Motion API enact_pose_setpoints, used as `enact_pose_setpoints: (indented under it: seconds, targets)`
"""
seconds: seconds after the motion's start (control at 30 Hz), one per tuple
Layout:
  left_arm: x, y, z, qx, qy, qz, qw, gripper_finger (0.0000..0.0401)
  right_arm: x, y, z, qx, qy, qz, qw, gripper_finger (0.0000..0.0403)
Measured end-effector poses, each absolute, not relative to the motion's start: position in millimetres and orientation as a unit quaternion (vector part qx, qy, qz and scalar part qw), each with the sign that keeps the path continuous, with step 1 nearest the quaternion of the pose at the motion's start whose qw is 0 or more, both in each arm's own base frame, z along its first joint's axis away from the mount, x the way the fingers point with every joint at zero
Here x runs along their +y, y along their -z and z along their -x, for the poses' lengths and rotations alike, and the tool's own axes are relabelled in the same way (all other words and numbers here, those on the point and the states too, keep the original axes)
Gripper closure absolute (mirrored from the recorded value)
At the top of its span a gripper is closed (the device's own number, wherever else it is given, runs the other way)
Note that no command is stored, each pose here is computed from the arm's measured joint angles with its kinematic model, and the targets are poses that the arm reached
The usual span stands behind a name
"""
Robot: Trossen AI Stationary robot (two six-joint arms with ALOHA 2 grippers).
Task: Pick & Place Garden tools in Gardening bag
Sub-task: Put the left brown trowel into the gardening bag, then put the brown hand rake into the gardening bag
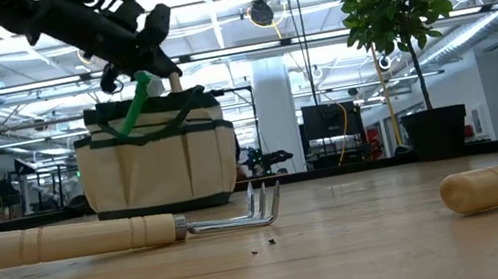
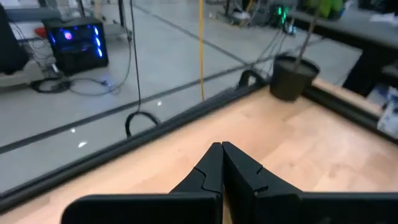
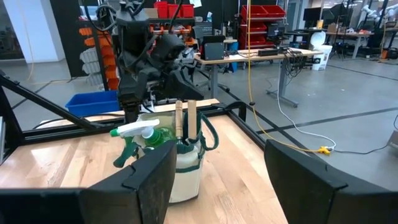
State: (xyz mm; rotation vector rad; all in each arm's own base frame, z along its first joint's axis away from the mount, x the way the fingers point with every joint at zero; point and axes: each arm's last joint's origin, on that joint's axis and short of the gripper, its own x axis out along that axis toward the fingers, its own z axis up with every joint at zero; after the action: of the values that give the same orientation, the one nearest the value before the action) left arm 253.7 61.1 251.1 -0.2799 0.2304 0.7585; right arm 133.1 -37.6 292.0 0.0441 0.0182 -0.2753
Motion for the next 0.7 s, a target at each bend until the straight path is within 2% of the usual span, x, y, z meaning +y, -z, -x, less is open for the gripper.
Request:
enact_pose_setpoints:
  seconds: [0.5,0.7]
  targets:
    - [54,-241,-255,0.152,-0.342,0.148,0.915,0.0399,-38,-292,-133,0.006,0.137,-0.022,0.99,0.0165]
    - [51,-259,-252,0.096,-0.362,0.107,0.921,0.0397,-38,-293,-133,0.005,0.137,-0.021,0.99,0.0165]
